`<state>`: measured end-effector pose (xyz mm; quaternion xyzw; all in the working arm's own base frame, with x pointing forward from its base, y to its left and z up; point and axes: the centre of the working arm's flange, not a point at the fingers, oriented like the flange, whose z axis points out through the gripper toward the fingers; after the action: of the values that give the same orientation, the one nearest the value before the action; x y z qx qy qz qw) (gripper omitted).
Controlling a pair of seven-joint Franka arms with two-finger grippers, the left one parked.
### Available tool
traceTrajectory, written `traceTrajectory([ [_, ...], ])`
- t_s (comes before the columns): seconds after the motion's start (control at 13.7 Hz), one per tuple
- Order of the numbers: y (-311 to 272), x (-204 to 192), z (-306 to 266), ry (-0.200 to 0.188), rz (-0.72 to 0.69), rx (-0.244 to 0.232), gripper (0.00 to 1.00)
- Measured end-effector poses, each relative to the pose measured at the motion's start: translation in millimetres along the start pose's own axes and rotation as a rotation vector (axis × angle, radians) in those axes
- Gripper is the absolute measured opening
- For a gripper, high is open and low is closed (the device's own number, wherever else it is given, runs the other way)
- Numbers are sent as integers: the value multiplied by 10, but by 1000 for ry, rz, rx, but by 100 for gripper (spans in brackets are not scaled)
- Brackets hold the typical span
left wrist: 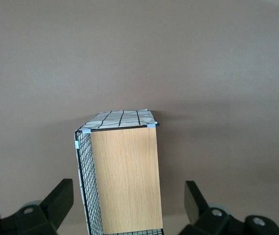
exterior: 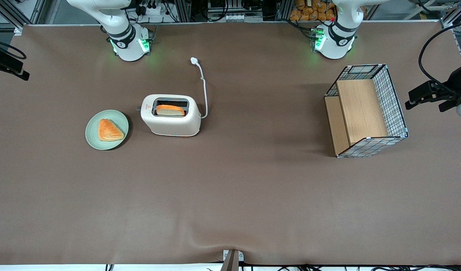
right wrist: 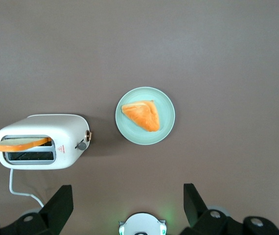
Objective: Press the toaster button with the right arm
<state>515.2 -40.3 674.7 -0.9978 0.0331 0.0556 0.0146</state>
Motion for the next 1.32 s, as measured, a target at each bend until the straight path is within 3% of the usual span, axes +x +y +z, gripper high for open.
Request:
traceTrajectory([
  [0.29, -222, 49, 310, -124, -40, 14, 100],
  [0.66, -416, 114, 1097, -323, -61, 179, 100],
  [1.02, -573, 255, 2030, -524, -47, 293, 100],
  [1.17, -650, 308, 2374, -563, -40, 299, 85],
  [1.24, -709, 315, 2543, -565, -39, 296, 82],
  [1.32, -781, 302, 2709, -566, -40, 292, 74],
])
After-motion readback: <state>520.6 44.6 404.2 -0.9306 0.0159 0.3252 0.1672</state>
